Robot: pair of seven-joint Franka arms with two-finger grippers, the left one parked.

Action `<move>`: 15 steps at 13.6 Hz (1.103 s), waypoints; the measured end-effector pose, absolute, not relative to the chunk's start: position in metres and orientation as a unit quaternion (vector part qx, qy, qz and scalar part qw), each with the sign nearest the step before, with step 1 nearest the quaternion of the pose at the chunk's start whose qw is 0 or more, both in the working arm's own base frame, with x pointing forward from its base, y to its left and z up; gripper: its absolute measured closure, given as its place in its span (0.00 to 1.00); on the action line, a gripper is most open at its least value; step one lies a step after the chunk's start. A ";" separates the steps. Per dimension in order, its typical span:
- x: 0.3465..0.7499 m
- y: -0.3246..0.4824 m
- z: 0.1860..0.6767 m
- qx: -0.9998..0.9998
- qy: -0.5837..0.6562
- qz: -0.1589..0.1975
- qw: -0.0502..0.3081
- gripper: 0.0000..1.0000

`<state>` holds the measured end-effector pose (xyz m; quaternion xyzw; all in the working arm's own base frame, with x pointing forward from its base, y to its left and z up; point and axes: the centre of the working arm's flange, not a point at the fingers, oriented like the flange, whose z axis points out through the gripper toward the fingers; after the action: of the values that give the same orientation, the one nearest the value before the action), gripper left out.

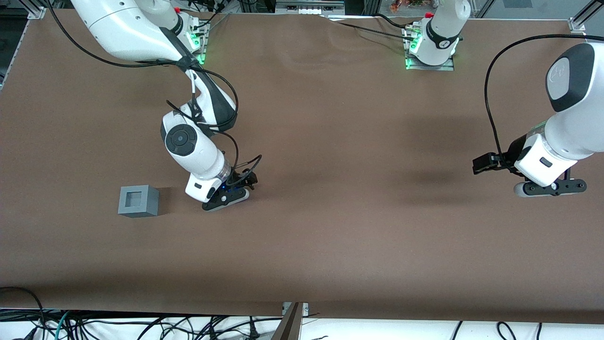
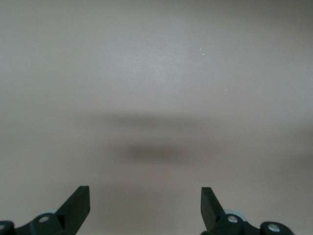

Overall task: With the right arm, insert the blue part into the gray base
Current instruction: 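Close the right gripper on the blue part and lift it, then carry the blue part with the right gripper over the gray base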

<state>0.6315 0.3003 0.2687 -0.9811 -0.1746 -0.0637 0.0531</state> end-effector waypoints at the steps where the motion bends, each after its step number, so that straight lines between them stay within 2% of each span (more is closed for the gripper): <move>1: 0.633 0.296 0.267 -0.981 -0.176 -0.064 0.047 0.01; 7: 0.623 0.285 0.232 -0.981 -0.175 -0.066 0.046 0.02; 8: 0.622 0.285 0.228 -0.981 -0.175 -0.064 0.047 0.04; 9: 0.621 0.285 0.226 -0.981 -0.175 -0.062 0.047 0.15; 10: 0.621 0.285 0.226 -0.982 -0.175 -0.062 0.047 0.15; 11: 0.621 0.285 0.226 -0.982 -0.175 -0.062 0.047 0.22; 13: 0.622 0.284 0.226 -0.982 -0.174 -0.063 0.046 0.46; 15: 0.628 0.273 0.232 -0.983 -0.167 -0.065 0.039 0.49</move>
<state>0.6280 0.2733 0.2324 -0.9830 -0.1672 -0.0649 0.0387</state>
